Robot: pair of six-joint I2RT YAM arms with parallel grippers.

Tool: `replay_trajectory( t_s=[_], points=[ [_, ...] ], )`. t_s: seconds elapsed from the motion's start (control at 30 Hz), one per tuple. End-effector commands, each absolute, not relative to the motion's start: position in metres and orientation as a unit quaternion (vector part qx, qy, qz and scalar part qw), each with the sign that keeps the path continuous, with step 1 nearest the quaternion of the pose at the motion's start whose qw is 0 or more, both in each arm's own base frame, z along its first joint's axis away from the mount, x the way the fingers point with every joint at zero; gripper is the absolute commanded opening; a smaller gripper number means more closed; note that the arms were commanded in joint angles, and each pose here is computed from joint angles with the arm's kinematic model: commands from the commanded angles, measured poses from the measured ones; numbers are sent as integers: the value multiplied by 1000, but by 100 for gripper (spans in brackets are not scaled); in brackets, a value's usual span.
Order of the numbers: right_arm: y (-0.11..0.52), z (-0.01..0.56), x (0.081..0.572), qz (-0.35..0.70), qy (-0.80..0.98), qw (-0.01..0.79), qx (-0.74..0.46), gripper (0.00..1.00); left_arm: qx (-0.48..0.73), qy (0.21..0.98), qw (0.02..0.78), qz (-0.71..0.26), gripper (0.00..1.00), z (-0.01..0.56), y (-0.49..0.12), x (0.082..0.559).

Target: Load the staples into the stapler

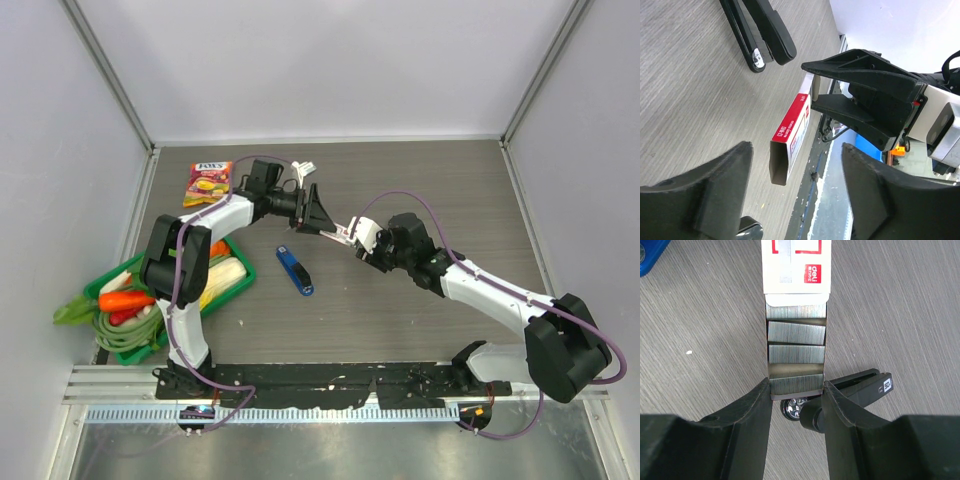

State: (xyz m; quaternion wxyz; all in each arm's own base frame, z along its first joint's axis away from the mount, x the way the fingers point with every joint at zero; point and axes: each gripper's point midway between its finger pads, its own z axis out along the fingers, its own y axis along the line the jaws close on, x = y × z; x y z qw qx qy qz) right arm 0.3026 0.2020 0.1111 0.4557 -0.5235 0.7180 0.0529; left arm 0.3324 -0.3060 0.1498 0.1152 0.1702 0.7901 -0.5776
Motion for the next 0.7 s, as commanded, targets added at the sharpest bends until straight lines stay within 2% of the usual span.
replay_trajectory(
  t_s=[0.0, 0.03, 0.07, 0.13, 0.43, 0.67],
  points=[
    [206, 131, 314, 44, 706, 483, -516, 26, 178, 776, 155, -584, 82, 178, -296, 343],
    [207, 131, 315, 44, 706, 483, -517, 26, 176, 776, 160, -584, 83, 181, -293, 345],
    [206, 131, 316, 41, 706, 483, -516, 26, 173, 776, 167, -583, 94, 184, -289, 348],
    [207, 130, 318, 40, 709, 481, -515, 26, 166, 775, 186, -581, 100, 196, -276, 355],
    [213, 128, 338, 19, 706, 455, -543, 27, 141, 787, 259, -541, 100, 231, -208, 370],
    [209, 122, 382, 3, 705, 421, -571, 27, 91, 810, 286, -504, 100, 232, -146, 366]
  ],
)
